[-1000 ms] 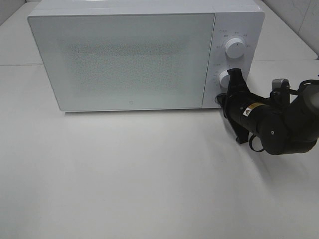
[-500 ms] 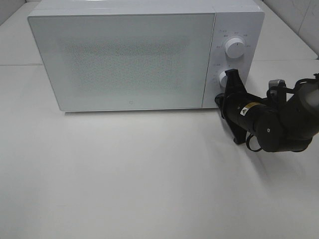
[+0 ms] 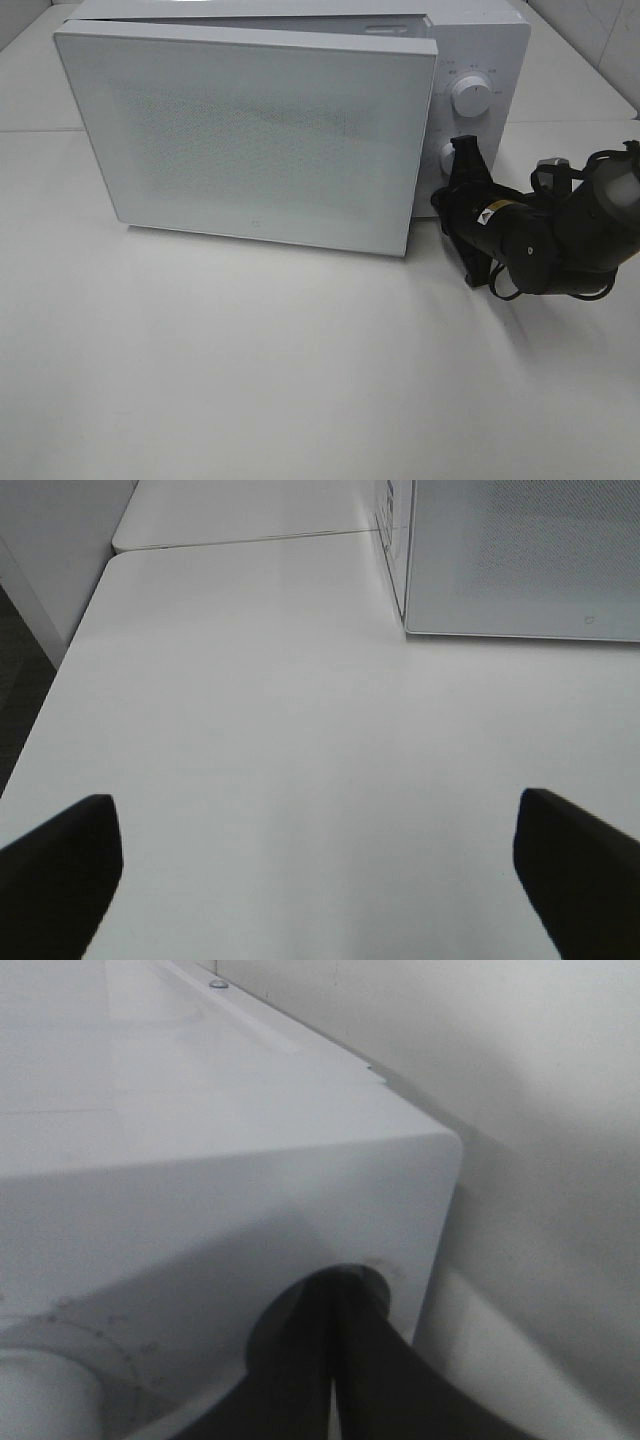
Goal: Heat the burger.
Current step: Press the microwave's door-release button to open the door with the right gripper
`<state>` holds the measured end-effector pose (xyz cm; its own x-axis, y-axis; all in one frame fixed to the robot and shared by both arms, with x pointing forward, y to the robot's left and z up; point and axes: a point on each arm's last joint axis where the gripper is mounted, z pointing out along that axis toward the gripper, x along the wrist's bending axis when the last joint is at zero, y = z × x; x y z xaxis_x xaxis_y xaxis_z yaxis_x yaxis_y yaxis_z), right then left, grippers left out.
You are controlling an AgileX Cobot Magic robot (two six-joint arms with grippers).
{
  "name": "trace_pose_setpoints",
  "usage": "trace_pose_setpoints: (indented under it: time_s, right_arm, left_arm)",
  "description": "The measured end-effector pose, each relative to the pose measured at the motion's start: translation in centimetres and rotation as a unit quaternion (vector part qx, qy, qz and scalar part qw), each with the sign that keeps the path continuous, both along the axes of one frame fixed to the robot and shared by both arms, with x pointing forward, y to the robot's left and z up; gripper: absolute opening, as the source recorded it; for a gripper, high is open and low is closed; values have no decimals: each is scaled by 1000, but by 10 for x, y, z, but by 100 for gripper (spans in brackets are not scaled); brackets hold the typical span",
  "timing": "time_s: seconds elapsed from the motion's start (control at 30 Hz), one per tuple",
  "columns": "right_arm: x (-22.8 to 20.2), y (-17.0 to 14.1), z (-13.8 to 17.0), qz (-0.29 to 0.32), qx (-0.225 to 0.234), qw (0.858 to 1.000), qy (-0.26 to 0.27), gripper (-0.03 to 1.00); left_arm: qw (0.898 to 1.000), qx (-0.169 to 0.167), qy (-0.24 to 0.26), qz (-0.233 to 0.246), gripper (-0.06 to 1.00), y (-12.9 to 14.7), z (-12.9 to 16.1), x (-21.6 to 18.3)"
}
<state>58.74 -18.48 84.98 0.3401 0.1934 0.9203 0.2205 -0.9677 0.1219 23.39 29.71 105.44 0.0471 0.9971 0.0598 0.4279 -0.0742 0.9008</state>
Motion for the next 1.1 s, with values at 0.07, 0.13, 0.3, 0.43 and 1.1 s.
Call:
trace_pose_setpoints:
  time_s: [0.07, 0.13, 0.3, 0.43, 1.1]
  right_arm:
    - [1, 1, 0, -1, 1, 1000, 4, 2]
    - [2, 1, 0, -2, 1, 1000, 7, 2]
    - [1, 0, 0, -4, 6, 1000, 7, 2]
    - [-2, -1, 0, -4, 13, 1000, -2, 2]
    - [-17, -5, 1, 3, 36, 999, -1, 2]
  left_arm:
    - [1000, 0, 0, 0, 99, 0, 0, 0]
    - [1000, 0, 0, 0, 99, 0, 0, 0]
    - [1000, 0, 0, 0, 99, 0, 0, 0]
    - [1000, 0, 0, 0, 99, 0, 0, 0]
    - [1000, 0, 0, 0, 99, 0, 0, 0]
